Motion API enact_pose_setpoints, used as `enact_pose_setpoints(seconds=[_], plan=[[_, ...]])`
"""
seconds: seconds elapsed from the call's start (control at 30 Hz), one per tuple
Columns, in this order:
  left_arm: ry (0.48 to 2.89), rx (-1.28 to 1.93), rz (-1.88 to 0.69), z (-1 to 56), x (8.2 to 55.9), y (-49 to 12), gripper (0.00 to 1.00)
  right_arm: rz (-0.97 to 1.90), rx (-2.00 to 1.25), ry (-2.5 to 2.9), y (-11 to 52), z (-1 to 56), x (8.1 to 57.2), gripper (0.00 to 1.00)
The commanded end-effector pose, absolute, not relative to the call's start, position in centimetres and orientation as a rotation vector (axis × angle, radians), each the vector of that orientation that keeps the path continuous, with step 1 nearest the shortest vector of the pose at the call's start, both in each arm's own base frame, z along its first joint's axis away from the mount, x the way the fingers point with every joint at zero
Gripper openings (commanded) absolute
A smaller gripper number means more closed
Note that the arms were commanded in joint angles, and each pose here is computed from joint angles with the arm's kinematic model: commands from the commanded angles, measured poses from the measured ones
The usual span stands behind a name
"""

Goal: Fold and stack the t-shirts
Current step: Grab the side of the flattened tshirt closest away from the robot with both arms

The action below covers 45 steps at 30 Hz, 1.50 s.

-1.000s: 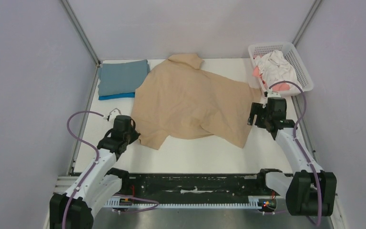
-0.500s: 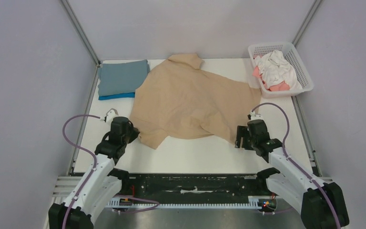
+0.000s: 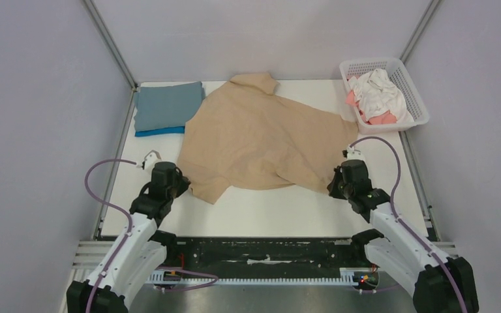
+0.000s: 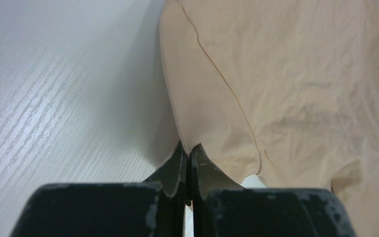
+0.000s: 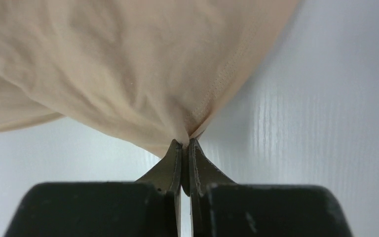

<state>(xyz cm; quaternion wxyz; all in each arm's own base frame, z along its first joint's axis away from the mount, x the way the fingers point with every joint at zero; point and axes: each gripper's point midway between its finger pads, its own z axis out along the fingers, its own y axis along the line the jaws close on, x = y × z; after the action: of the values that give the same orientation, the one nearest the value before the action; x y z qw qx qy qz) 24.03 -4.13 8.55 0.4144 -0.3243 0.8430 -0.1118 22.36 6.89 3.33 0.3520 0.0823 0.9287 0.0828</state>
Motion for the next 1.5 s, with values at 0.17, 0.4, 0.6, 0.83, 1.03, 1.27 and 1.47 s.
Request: enact_pose_setpoints(seconds=[0.17, 0.4, 0.6, 0.83, 1.03, 1.27, 1.47], plan=[[2.013, -0.873, -0.225, 10.2, 24.3, -2.4, 0.02, 0.284, 0.18, 2.306, 7.4, 13.4, 24.4, 0.0], [2.042, -0.875, -0.195, 9.6, 24.3, -2.3, 0.02, 0.071, 0.444, 2.364, 1.6, 9.7, 28.1, 0.19], [2.059, -0.855, -0.235, 9.4, 24.4, -3.0, 0.02, 0.048, 0.357, 2.292, 1.0, 10.6, 28.5, 0.85], [2.06, -0.844, -0.284, 9.3, 24.7, -3.7, 0.02, 0.083, 0.253, 2.229, 1.3, 9.1, 25.0, 0.96], [2.076, -0.834, -0.3, 9.2, 24.8, -4.1, 0.02, 0.406, 0.024, 2.183, 6.5, 8.3, 23.8, 0.94], [2.067, -0.833, -0.314, 9.3, 25.0, -4.2, 0.02, 0.57, -0.045, 2.187, 9.1, 6.2, 22.7, 0.93], [2.083, -0.837, -0.306, 8.7, 25.1, -4.3, 0.02, 0.537, 0.083, 2.007, 8.6, 11.1, 30.6, 0.93]])
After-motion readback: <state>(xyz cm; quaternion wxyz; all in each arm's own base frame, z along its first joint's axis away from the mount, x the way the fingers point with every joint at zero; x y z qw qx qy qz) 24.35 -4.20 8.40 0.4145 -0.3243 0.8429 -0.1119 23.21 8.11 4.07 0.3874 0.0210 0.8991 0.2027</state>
